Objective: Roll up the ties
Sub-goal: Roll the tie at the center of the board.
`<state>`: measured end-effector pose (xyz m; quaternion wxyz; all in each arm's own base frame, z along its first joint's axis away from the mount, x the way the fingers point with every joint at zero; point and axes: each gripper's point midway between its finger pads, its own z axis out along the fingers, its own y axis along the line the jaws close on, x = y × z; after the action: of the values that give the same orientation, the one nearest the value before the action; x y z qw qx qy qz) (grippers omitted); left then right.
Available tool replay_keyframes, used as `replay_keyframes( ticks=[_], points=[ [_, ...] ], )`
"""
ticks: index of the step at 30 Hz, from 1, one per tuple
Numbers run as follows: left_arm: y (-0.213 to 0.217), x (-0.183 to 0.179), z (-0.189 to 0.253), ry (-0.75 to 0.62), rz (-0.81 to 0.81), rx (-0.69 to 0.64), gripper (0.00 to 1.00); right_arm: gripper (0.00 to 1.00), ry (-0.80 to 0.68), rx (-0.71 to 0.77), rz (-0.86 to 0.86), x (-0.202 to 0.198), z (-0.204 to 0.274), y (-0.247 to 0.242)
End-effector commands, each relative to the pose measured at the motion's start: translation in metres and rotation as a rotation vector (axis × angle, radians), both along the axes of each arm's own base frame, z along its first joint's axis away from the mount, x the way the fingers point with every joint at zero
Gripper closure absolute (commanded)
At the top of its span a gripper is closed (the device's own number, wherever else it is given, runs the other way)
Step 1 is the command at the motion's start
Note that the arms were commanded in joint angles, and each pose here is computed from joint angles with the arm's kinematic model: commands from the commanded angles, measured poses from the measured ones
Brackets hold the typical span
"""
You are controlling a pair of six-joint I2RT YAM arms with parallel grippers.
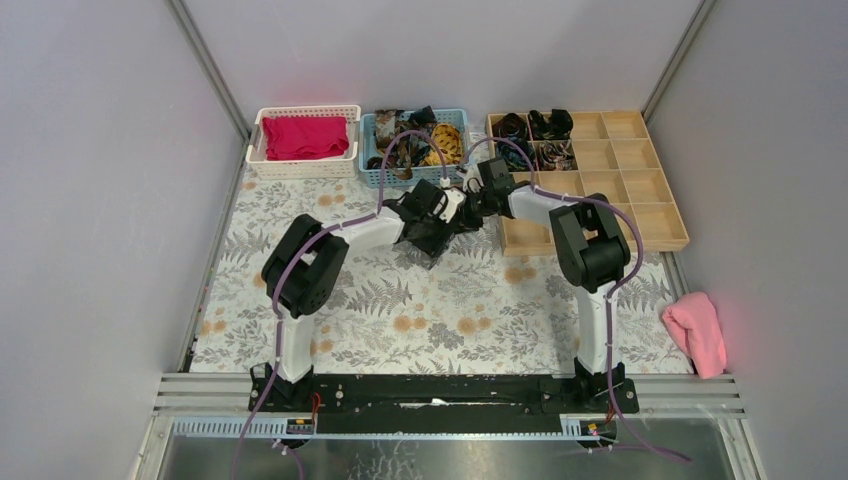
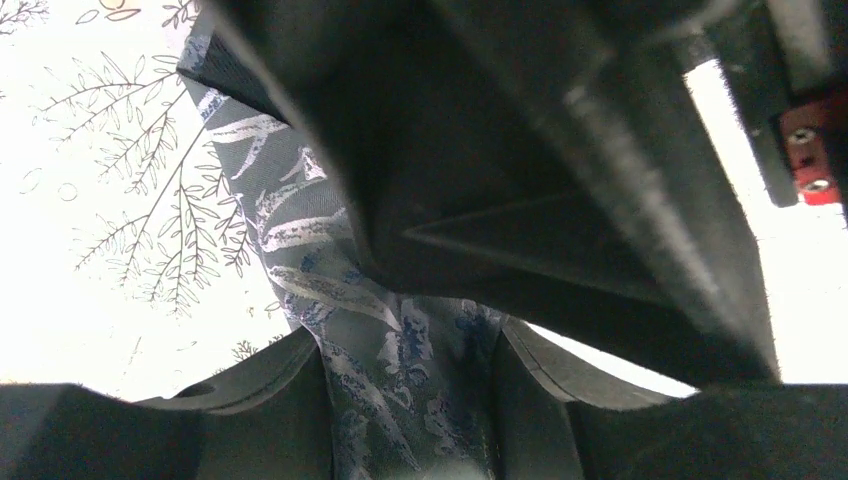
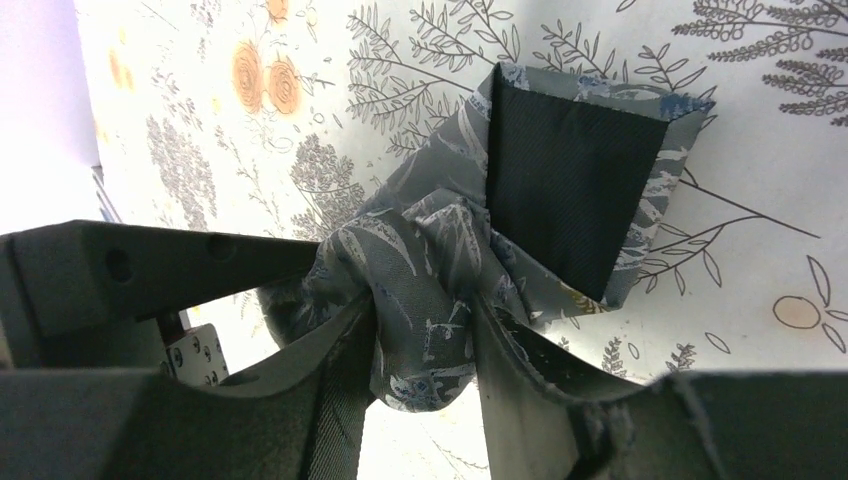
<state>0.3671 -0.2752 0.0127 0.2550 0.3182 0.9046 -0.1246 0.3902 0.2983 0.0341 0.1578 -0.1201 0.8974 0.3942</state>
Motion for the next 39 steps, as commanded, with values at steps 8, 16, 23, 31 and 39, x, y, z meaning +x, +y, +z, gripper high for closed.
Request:
replay_keyframes(
  ticks=[8, 16, 23, 31, 39],
  points=[
    [0.054, -0.044, -0.069, 0.252, 0.094, 0.176, 0.44, 0.48, -0.139, 0.281, -0.077, 0.02, 0.073, 0.006],
    [0.054, -0.044, -0.07, 0.259, 0.093, 0.177, 0.44, 0.33, -0.163, 0.204, -0.144, 0.03, 0.063, -0.007],
    [0.054, -0.045, -0.071, 0.265, 0.092, 0.178, 0.45, 0.29, -0.212, 0.105, -0.198, 0.042, 0.062, -0.022],
    [0.055, -0.047, -0.073, 0.271, 0.092, 0.182, 0.46, 0.34, -0.301, -0.056, -0.382, 0.073, 0.068, -0.065],
    [0.059, -0.044, -0.071, 0.27, 0.112, 0.215, 0.46, 0.39, -0.471, -0.342, -0.47, 0.05, 0.083, -0.122]
  ],
)
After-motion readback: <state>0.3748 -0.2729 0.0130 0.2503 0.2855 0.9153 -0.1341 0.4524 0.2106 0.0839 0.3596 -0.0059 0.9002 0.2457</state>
